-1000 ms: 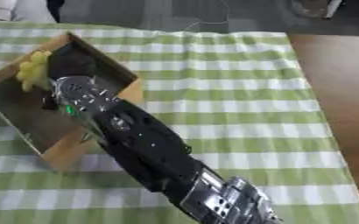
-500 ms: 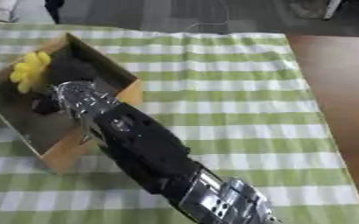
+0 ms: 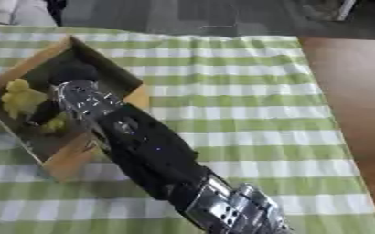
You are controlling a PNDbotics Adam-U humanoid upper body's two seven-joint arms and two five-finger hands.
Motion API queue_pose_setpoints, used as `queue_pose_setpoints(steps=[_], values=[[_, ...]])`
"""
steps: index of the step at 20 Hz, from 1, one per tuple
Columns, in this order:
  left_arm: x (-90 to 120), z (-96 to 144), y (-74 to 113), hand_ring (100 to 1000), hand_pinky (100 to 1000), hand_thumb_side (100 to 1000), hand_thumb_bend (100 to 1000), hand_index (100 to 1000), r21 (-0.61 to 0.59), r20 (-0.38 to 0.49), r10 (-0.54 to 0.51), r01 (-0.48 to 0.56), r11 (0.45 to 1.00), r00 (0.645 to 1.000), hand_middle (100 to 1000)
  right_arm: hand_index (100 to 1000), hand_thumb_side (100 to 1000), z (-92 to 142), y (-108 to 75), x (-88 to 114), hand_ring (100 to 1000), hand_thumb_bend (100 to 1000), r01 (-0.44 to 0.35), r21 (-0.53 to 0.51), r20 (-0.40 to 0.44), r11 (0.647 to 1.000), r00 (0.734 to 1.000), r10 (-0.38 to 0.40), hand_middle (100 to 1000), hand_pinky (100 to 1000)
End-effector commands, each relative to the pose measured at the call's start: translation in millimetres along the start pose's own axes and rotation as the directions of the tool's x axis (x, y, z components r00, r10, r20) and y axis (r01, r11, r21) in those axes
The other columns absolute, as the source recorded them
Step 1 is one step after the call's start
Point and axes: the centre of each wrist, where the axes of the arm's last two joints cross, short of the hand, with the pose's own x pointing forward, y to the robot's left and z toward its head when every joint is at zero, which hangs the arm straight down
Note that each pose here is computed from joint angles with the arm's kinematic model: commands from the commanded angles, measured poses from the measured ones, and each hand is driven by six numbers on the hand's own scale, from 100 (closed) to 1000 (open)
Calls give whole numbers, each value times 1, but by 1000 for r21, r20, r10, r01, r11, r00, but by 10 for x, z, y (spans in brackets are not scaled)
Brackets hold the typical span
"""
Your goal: Pick up objects on the table and place them in the box.
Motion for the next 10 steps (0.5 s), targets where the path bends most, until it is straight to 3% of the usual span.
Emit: queue_pose_setpoints(steps=[1,2,3,5,10], values=[[71,-50,15,649,733,899,100,721,-12,25,-12,12,1000,1000,602,978,614,63,-255,38,947,684,19,-70,19,997,1000,-18,832,861],[71,-47,18,649,733,898,100,721,-11,24,-13,13,1000,1000,602,977,620,78,-295,36,946,684,27,-81,21,996,999,-26,831,862],[71,-44,20,649,733,898,100,721,-10,23,-14,14,1000,1000,602,976,680,96,-339,33,944,638,36,-93,25,995,999,-34,829,863],[71,-41,25,649,733,898,100,721,-9,22,-16,16,1000,1000,602,974,641,143,-439,25,942,681,57,-117,38,992,998,-53,826,865],[73,-33,39,649,732,898,100,722,-7,19,-21,21,1000,1000,602,957,746,317,-732,-19,931,621,106,-200,92,974,992,-89,812,867]])
